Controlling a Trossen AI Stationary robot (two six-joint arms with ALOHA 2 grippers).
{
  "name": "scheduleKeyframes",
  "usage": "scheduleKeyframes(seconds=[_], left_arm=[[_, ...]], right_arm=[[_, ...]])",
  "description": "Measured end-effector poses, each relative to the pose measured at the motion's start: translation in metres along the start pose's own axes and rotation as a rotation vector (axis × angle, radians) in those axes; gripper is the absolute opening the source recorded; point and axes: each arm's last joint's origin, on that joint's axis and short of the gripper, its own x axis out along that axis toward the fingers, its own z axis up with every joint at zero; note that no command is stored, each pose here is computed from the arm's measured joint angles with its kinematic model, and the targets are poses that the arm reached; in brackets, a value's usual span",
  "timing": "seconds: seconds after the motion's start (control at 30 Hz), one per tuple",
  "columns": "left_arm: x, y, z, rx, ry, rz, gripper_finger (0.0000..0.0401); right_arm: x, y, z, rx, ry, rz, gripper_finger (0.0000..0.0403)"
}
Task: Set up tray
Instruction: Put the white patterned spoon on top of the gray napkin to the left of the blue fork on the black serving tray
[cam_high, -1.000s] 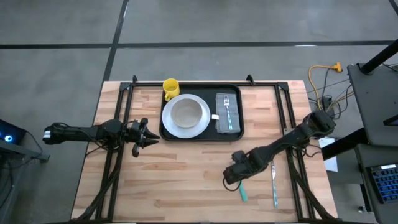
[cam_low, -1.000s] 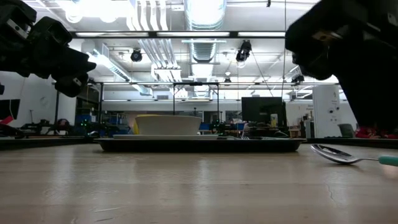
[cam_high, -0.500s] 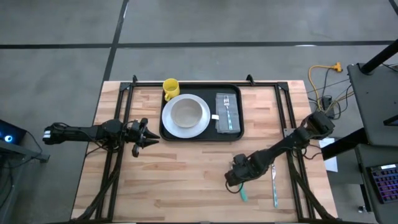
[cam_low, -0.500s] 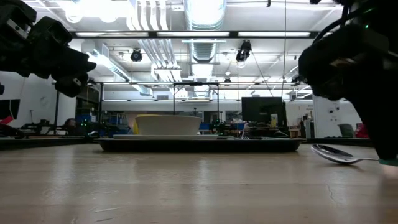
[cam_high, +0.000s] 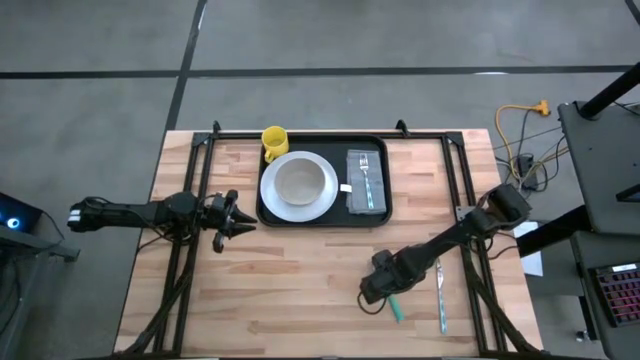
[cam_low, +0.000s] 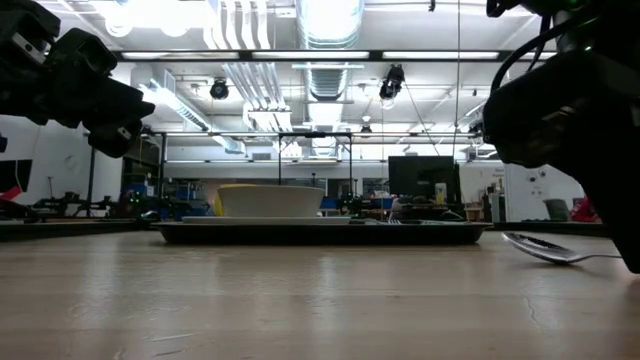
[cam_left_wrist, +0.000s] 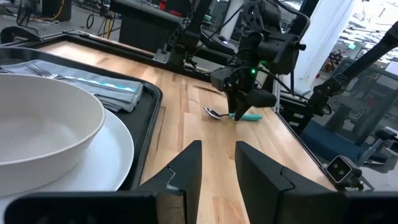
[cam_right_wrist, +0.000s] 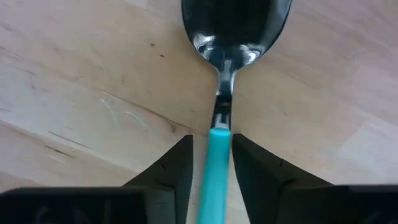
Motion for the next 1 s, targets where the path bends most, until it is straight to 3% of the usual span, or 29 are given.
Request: scheduleKeyframes(seconds=[0.27,0.57,1.0], left_arm=[[0.000,0.000,0.000,0.000,0.002,0.001,0.0082],[0.000,0.000,0.000,0.000,0.001,0.000,0.0082],[0.000,0.000,0.000,0.000,0.001,0.000,0.0082]], right_arm=[[-0.006,0.001,0.000,-0.079,-0.008,-0.034,0.0028],[-0.015,0.015,0.011,-0.083,-0.012,0.014,0.0032],[-0.053,0.045,0.054,-0.065,-0.043,0.154,0.0033]])
